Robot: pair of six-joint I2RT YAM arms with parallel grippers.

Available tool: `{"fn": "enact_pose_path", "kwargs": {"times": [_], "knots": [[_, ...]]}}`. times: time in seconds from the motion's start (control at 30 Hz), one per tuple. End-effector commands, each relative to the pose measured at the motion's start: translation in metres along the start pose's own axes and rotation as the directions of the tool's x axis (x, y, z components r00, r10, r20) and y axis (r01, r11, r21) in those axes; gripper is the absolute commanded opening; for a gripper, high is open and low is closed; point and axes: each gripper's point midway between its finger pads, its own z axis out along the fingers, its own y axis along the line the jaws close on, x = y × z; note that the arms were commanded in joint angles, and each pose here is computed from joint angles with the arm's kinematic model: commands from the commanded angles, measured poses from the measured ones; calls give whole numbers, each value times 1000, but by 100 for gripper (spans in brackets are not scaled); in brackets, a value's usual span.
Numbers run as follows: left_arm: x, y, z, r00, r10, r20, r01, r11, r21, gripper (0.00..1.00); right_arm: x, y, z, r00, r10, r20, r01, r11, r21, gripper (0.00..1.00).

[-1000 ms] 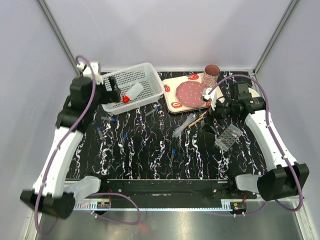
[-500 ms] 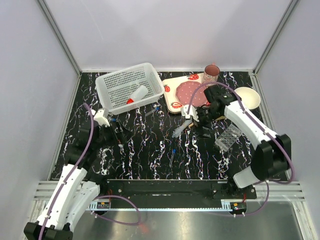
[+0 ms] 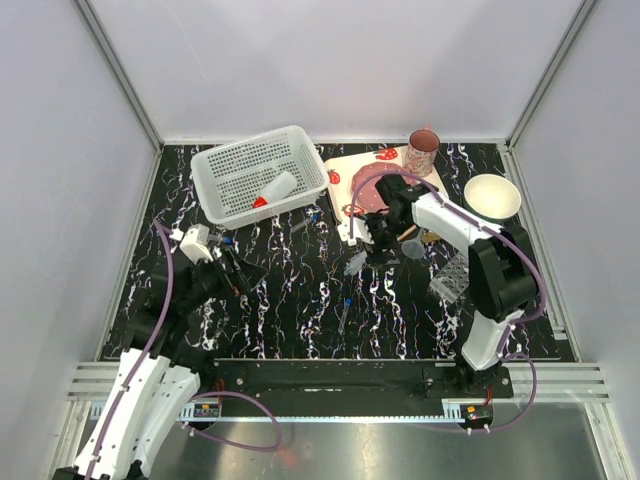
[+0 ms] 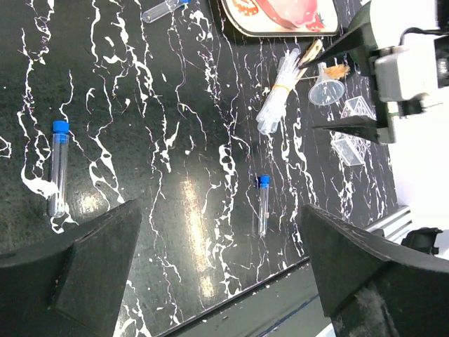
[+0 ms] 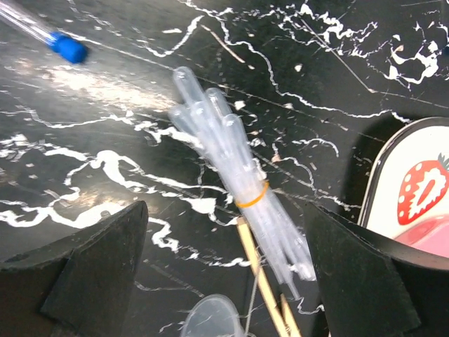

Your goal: Organize the chemistry lab equipment

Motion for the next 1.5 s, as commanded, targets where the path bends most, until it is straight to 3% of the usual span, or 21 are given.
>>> {"fn": "enact_pose_path", "kwargs": {"times": [0.0, 0.4, 0.67, 0.87, 1.07, 1.2, 1.3, 1.37, 1.4, 1.43, 1.47], "knots": [[-5, -5, -2, 999, -13, 31, 12, 1000, 23, 99, 1, -39, 15, 992, -123, -31, 125, 990, 67, 95], [-4, -8, -1, 1000, -7, 27, 5, 999, 46, 99, 24, -43, 45, 979, -183, -86, 186, 982, 22, 74], [-4, -8, 0, 999, -11, 32, 10, 999, 51, 99, 26, -46, 55, 983, -163, -84, 165, 986, 12, 47], [-1, -9, 1, 999, -23, 26, 21, 998, 61, 99, 17, -49, 53, 981, -177, -73, 179, 983, 24, 33], [6, -13, 4, 997, -75, 8, 73, 992, 106, 99, -21, -67, 31, 995, -93, 30, 90, 990, 110, 24], [5, -25, 6, 990, -138, 15, 133, 974, 184, 99, -63, -75, 8, 983, 37, 178, -64, 987, 146, 22], [-4, -40, 6, 973, -227, 35, 209, 938, 275, 99, -93, -79, -13, 945, 156, 287, -203, 969, 140, 21], [-15, -58, 5, 945, -325, 46, 282, 874, 396, 99, -108, -79, -24, 913, 225, 341, -278, 954, 115, 20], [-21, -65, 4, 931, -362, 49, 303, 840, 450, 99, -120, -73, -31, 869, 309, 387, -360, 931, 64, 20], [-30, -74, 0, 897, -438, 54, 340, 764, 549, 99, -127, -69, -34, 842, 352, 408, -400, 916, 34, 20], [-33, -75, -1, 880, -472, 55, 356, 731, 582, 99, -134, -66, -39, 815, 389, 430, -433, 901, 6, 20]]}}
